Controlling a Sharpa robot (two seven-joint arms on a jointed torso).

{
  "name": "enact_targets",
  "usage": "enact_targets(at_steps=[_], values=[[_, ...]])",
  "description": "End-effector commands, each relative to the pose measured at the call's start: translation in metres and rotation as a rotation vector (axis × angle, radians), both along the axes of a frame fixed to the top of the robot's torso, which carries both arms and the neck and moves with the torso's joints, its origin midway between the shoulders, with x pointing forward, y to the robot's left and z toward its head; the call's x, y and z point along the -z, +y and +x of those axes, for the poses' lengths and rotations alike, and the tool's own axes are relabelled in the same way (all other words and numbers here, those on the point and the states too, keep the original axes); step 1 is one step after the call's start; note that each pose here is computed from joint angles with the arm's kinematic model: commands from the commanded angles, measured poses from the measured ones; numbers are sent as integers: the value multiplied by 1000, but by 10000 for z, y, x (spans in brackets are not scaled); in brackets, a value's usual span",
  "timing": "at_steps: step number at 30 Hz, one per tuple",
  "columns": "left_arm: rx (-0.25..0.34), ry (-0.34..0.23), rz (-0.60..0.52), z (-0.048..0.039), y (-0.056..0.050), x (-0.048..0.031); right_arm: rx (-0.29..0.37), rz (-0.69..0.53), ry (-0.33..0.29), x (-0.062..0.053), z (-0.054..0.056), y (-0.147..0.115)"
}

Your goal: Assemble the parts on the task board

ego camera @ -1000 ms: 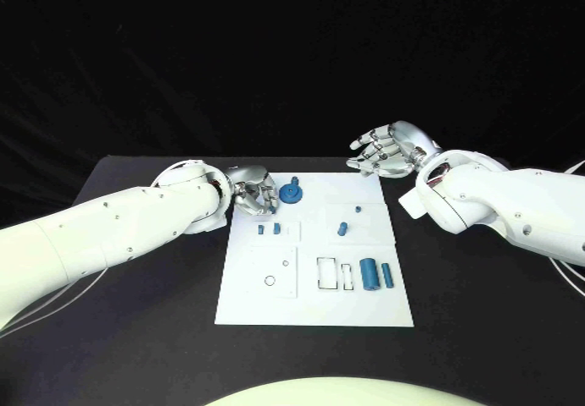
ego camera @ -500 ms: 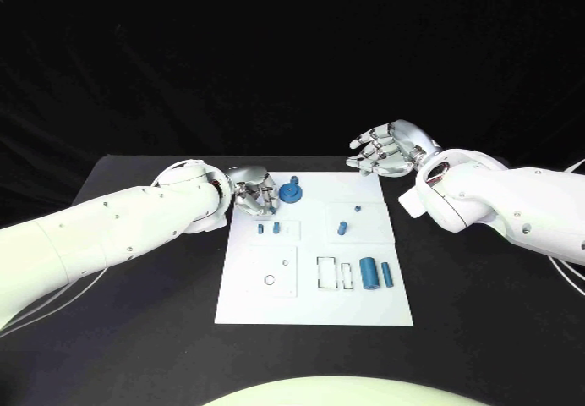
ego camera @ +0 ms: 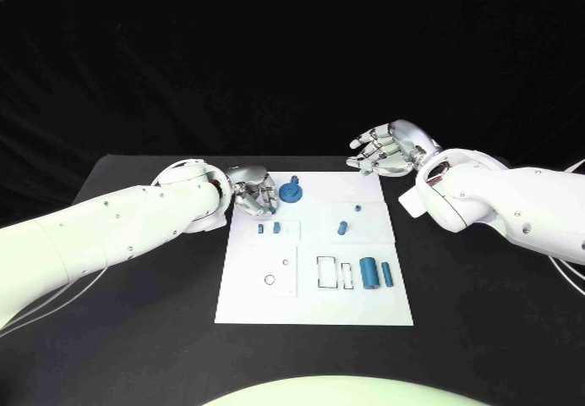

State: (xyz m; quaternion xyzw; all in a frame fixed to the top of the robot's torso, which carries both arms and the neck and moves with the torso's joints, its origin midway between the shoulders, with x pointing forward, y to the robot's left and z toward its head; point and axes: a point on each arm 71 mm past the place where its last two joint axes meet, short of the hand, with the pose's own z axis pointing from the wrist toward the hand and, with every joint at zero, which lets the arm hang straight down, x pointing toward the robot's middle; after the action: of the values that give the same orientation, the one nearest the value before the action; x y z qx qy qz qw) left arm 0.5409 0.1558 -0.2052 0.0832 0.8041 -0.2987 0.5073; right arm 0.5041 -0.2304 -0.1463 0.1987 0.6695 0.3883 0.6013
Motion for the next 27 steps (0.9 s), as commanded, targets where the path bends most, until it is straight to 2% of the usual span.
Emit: enact_targets(at_steps=[1, 27], values=[[2, 0, 2, -4, -12, 11, -5, 0, 0, 3, -1, 8], [-3, 7, -9, -2, -1, 16, -5, 0, 1, 10, 0, 5]])
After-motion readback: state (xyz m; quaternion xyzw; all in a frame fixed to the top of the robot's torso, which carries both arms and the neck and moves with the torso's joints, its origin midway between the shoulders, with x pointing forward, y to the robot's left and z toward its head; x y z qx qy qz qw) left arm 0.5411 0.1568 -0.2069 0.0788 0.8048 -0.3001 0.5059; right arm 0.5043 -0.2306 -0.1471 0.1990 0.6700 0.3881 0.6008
